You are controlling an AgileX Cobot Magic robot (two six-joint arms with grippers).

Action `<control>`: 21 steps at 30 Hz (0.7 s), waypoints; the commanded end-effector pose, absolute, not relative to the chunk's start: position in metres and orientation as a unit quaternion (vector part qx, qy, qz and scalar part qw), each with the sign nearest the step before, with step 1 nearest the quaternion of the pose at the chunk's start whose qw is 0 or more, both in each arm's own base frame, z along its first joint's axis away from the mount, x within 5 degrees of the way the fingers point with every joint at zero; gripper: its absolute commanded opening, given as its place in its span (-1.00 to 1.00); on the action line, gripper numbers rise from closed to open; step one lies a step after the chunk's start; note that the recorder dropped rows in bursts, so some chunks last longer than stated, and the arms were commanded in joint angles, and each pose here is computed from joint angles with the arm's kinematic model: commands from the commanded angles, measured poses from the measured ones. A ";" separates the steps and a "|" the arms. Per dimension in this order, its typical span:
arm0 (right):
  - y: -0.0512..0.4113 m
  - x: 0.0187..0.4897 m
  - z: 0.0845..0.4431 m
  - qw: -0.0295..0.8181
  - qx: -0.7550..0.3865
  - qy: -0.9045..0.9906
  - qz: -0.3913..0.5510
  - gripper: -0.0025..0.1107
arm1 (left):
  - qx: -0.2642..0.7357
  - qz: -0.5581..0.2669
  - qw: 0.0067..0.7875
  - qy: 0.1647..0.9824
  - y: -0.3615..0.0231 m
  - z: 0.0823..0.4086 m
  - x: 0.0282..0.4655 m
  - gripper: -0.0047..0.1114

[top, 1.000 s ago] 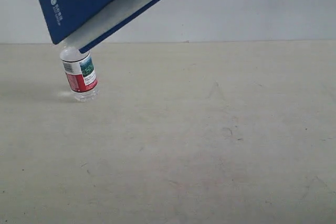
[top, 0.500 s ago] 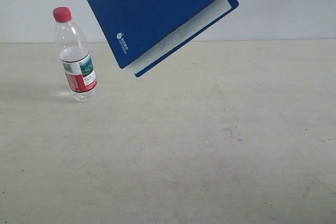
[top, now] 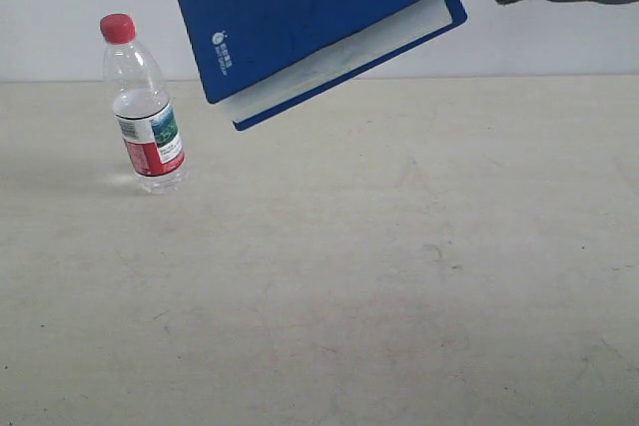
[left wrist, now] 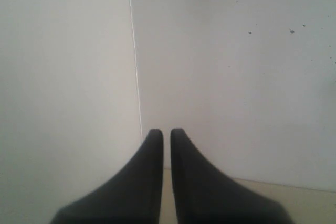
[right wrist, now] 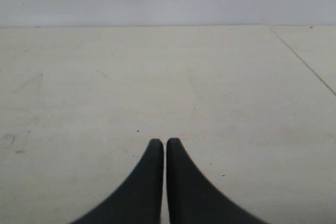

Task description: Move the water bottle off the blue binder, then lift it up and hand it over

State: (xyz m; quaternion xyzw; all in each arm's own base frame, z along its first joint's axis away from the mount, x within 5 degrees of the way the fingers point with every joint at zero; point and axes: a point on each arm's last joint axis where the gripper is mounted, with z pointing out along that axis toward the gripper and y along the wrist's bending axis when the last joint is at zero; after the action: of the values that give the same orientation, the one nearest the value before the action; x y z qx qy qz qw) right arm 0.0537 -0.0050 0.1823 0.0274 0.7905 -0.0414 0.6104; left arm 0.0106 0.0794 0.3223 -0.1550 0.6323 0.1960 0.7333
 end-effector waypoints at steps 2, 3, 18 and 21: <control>-0.005 0.054 0.183 0.608 -0.004 0.791 -0.068 -0.96 | -0.155 0.199 0.732 0.633 0.080 0.321 0.010 -0.84; -0.005 0.054 0.182 0.607 0.004 0.792 -0.062 -0.96 | -0.155 0.199 0.732 0.633 0.080 0.321 0.010 -0.84; -0.005 0.054 0.183 0.611 0.026 0.790 -0.043 -0.96 | -0.155 0.199 0.732 0.633 0.080 0.321 0.010 -0.84; -0.005 0.054 0.183 0.611 0.026 0.790 -0.043 -0.96 | -0.155 0.199 0.732 0.633 0.080 0.321 0.010 -0.84</control>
State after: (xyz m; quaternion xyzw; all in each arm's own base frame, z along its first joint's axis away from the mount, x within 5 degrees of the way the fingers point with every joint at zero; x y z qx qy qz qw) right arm 0.0537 -0.0050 0.1821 0.0229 0.7914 -0.0447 0.6092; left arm 0.0106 0.0794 0.3223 -0.1550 0.6323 0.1960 0.7333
